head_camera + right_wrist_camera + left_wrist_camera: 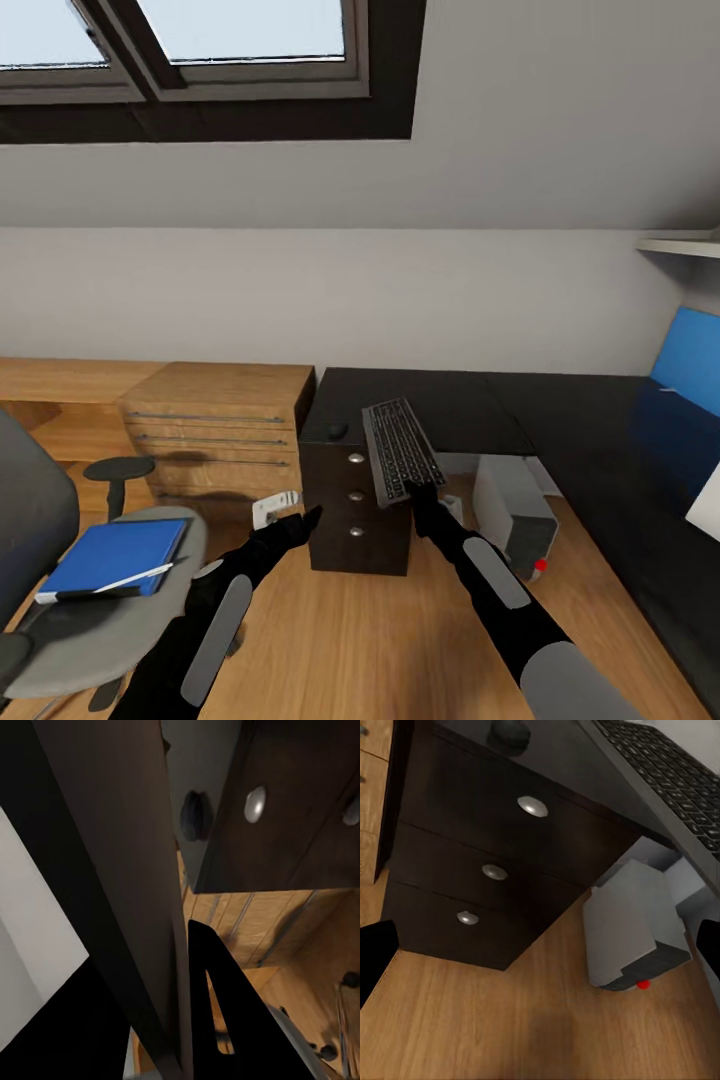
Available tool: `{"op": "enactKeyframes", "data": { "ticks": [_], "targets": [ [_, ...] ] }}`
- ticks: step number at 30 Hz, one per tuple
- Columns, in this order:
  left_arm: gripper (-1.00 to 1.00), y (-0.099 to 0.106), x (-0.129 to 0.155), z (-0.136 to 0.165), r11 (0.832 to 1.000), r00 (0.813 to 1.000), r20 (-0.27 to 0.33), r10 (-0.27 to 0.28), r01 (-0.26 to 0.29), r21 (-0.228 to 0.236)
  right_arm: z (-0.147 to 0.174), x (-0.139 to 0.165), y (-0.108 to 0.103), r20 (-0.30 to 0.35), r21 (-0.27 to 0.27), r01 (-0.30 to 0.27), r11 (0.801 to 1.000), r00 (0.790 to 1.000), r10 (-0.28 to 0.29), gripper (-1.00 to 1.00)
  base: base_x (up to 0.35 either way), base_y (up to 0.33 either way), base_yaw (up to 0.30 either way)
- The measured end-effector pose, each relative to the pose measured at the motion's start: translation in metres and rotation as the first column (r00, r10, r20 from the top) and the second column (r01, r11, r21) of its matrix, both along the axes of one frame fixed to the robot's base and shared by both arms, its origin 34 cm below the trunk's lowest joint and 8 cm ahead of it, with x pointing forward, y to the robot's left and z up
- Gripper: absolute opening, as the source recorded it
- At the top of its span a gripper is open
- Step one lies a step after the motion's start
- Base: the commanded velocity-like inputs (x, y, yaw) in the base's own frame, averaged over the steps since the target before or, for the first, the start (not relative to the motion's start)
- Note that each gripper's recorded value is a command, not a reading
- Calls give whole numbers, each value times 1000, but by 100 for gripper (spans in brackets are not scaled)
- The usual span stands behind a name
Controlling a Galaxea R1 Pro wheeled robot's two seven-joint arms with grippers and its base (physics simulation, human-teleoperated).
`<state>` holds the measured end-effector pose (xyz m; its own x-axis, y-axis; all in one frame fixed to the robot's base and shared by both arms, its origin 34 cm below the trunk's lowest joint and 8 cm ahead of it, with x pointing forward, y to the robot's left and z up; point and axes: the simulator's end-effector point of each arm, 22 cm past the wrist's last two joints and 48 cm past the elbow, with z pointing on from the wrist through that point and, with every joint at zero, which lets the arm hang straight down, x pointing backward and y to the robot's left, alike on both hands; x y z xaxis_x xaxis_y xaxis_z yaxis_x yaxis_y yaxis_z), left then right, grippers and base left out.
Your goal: In the bedroom, organize the workspace by keeping the computer under the desk, ensuring the monitor is on the desk, placing the keyboard on the desk next to the monitor, placing the mouse on the desk next to the keyboard, moving the folder from the swivel chair onto the desk next to the mouse, stacking the notebook on top of the folder with the pen on top of the notebook, and positioning the swivel chair next to the desk.
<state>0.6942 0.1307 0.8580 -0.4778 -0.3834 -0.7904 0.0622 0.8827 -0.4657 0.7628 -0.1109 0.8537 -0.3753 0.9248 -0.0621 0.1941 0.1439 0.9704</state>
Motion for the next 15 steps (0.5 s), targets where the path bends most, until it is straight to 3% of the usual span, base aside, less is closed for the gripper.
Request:
{"op": "enactKeyframes", "data": {
  "ticks": [6, 8, 9, 15],
  "targets": [
    [100, 0, 0, 0, 1000, 1000, 0, 0, 0, 0, 0, 0, -1, -1, -2, 5, 1000, 1000, -5, -100, 244, 205, 0],
    [100, 0, 0, 0, 1000, 1000, 0, 0, 0, 0, 0, 2, -7, 4, -8, 29, 1000, 1000, -29, -100, 227, 176, 0],
    [100, 0, 0, 0, 1000, 1000, 0, 0, 0, -1, 1, 6, -16, 10, -17, 69, 997, 998, -69, -100, 209, 129, 0],
    [100, 0, 0, 0, 1000, 1000, 0, 0, 0, 0, 6, 8, -19, 24, -3, 88, 996, 996, -87, -100, 303, 26, 0]
  ]
}}
